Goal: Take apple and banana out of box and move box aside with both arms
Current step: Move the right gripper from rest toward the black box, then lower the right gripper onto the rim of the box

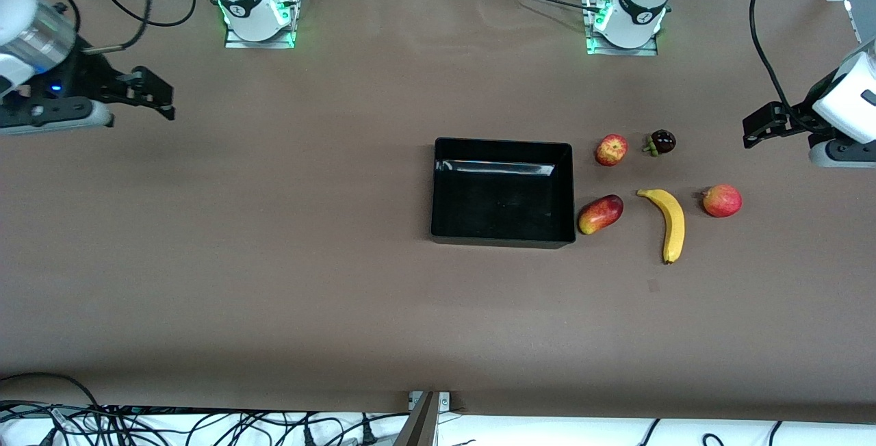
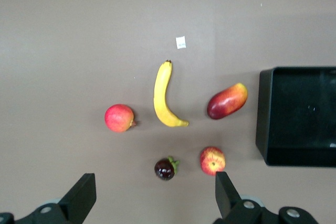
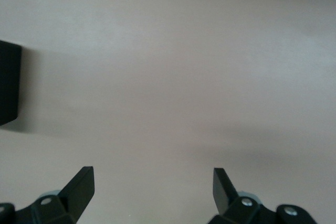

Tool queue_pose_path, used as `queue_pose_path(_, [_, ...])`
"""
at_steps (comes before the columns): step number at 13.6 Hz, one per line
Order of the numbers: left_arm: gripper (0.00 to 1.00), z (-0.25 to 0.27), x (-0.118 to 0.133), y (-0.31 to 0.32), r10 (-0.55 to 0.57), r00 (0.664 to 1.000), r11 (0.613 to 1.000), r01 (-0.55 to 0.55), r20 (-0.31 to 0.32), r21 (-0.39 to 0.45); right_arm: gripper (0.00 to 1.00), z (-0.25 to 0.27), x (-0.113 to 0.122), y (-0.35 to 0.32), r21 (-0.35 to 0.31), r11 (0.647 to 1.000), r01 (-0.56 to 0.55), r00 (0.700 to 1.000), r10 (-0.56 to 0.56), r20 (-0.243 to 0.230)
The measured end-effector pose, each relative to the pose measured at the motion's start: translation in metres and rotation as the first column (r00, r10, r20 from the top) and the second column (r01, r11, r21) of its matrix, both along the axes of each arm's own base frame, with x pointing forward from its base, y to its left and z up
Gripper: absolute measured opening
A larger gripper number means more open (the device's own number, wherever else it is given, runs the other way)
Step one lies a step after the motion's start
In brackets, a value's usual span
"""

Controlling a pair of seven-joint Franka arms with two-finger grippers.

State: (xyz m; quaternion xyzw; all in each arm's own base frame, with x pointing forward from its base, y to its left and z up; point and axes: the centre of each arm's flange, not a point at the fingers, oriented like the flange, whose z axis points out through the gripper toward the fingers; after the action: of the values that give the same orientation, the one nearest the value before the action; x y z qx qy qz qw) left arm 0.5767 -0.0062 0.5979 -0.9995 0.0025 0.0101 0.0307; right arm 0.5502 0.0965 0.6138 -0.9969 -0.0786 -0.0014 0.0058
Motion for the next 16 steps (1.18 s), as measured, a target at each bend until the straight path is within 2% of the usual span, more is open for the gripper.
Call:
queue_pose_path(3, [1.0,-0.003,-0.008,0.003,0.018,1.0,1.0,-0.017,0.006,-0.011,1.0,0.018,-0.002,0.014,0.007,1.0,-0.025,0.999,0.025,0.036])
queue_pose_path(7, [1.0,-0.002,-0.008,0.003,0.019,1.0,1.0,-0.019,0.009,-0.012,1.0,0.017,-0.001,0.011,0.006,1.0,-0.021,0.999,0.021,0.03])
queue_pose_path(9, [1.0,-0.001,-0.009,0.002,0.017,1.0,1.0,-0.017,0.013,-0.012,1.0,-0.002,0.003,0.023,0.001,0.999,-0.052,0.999,0.052,-0.009])
queue_pose_path(13, [1.0,0.004,-0.009,-0.004,0.009,1.0,1.0,-0.009,0.024,-0.012,1.0,-0.081,0.019,0.079,-0.01,0.987,-0.162,0.976,0.159,-0.15])
queue_pose_path(15, [1.0,0.005,-0.008,-0.005,0.008,1.0,1.0,-0.008,0.028,-0.012,1.0,-0.107,0.019,0.114,-0.003,0.975,-0.221,0.959,0.217,-0.18])
queue_pose_path(16, [1.0,0.005,-0.008,-0.005,0.007,1.0,1.0,-0.007,0.028,-0.012,1.0,-0.117,0.016,0.14,-0.006,0.979,-0.204,0.964,0.199,-0.176])
